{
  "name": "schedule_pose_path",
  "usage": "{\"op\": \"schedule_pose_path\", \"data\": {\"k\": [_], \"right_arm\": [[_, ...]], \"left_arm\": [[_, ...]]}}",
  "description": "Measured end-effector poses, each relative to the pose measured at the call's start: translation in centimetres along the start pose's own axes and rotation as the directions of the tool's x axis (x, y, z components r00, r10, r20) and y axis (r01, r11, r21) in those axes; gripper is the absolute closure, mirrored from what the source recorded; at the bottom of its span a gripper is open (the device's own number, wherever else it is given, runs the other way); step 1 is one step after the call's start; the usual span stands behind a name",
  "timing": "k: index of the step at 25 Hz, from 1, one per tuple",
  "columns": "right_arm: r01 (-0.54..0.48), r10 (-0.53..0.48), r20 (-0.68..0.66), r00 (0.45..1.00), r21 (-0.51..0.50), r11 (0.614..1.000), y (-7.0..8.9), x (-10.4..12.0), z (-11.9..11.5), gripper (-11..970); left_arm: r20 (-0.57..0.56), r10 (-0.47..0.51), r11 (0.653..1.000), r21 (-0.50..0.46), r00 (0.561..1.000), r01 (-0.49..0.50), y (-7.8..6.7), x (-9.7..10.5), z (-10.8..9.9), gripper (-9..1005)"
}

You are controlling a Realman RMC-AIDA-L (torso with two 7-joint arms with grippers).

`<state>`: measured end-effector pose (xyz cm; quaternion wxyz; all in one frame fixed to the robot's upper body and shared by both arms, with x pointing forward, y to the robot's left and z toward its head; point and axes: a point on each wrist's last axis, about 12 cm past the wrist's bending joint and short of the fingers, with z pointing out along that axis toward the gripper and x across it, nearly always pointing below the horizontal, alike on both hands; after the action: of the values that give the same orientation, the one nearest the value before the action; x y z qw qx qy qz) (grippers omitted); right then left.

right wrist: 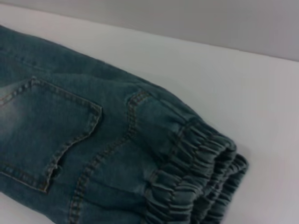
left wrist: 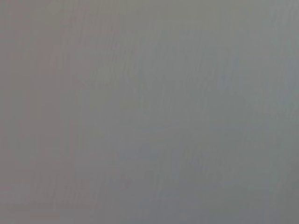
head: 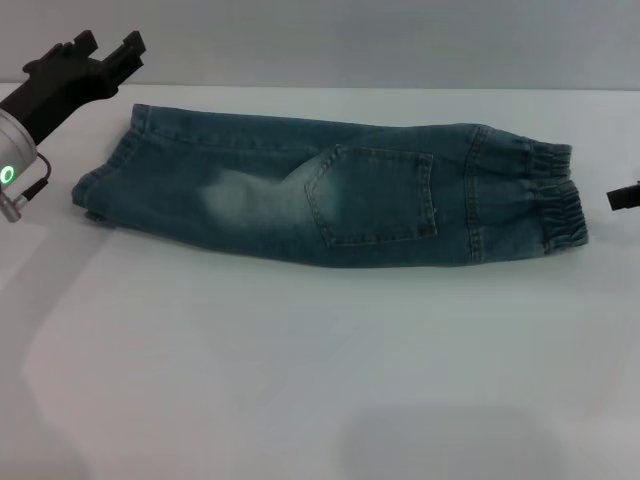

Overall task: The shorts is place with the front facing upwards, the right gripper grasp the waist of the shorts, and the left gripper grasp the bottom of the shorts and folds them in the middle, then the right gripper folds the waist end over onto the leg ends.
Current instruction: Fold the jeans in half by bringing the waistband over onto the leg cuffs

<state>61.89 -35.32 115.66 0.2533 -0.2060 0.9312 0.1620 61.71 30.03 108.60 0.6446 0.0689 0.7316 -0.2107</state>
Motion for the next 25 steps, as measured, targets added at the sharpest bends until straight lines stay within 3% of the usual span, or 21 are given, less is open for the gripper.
{"op": "schedule_pose_path", "data": {"k": [10, 20, 25], "right_arm": [[0.033, -0.035, -0.056, 0.998, -0.033, 0.999, 2.1, 0.1, 4.0, 472], [0.085, -0.086, -0.043, 0.995, -0.022, 0.996, 3.7, 0.0, 6.2, 479], [0.091, -0.091, -0.034, 0.995, -0.018, 0.996, 3.8, -0.2, 6.4, 483]], "left_arm": [[0.033, -0.032, 0.999, 0.003, 0.999, 0.032, -0.3, 1.0, -0.9, 290], [0.037, -0.040, 0.999, 0.008, 0.999, 0.039, -0.4, 1.2, -1.0, 290], [0.035, -0.040, 0.999, 0.008, 0.999, 0.039, -0.4, 1.3, -1.1, 290]]}}
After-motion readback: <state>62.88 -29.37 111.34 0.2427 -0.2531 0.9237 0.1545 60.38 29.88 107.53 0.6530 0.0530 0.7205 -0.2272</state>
